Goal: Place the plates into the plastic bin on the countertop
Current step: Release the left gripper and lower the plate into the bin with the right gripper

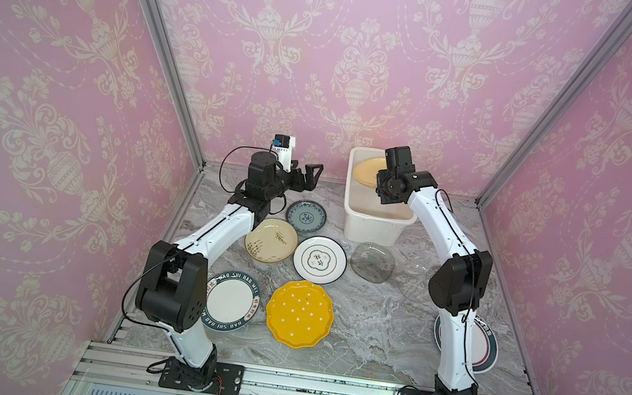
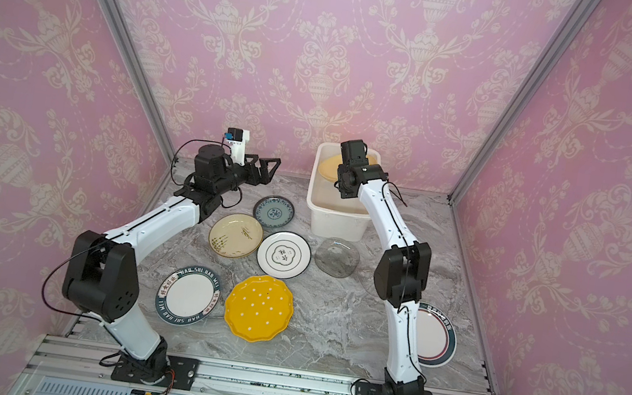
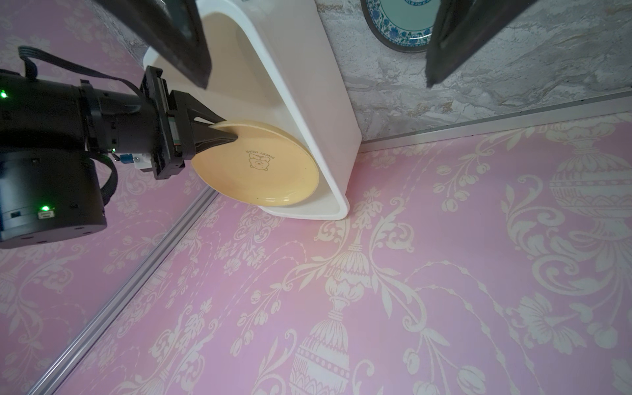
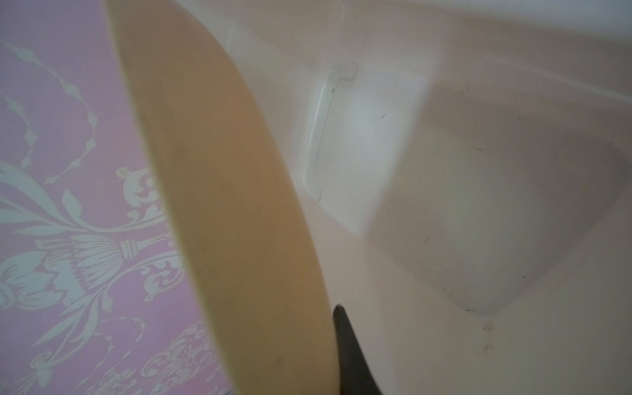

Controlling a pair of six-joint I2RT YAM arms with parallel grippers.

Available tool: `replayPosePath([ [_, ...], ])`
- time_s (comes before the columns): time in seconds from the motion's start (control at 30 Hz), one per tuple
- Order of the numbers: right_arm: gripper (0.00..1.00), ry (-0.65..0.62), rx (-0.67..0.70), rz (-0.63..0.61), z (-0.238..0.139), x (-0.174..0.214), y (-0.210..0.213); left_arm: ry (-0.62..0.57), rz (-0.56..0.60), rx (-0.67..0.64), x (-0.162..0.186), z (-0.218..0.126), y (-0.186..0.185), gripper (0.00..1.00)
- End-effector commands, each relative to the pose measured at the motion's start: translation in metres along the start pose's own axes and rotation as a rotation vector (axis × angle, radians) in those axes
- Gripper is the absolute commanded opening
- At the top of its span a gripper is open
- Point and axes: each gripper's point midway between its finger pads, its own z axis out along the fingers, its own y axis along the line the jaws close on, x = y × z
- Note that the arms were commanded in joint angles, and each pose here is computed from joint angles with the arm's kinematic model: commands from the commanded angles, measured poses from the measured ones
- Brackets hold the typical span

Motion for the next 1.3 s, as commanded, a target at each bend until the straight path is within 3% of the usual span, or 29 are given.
replayPosePath([
  [0.0, 0.04, -0.040, -0.006, 0.050, 0.001, -0.001, 0.006, 0.013, 0.035, 0.016, -0.004, 0.003, 0.000, 0.99],
  [0.5, 0.05, -0.023, -0.020, 0.065, 0.055, 0.012, 0.002, 0.048, 0.031, -0.021, 0.011, 0.005, 0.013, 0.99],
  [0.8, 0.09, 0.011, -0.012, 0.005, 0.083, 0.023, -0.008, 0.093, 0.051, -0.025, 0.019, 0.009, 0.017, 0.99],
  [1.27, 0.13, 0.018, 0.093, -0.084, 0.096, 0.016, -0.040, 0.110, 0.029, -0.037, 0.022, 0.018, 0.027, 0.99],
])
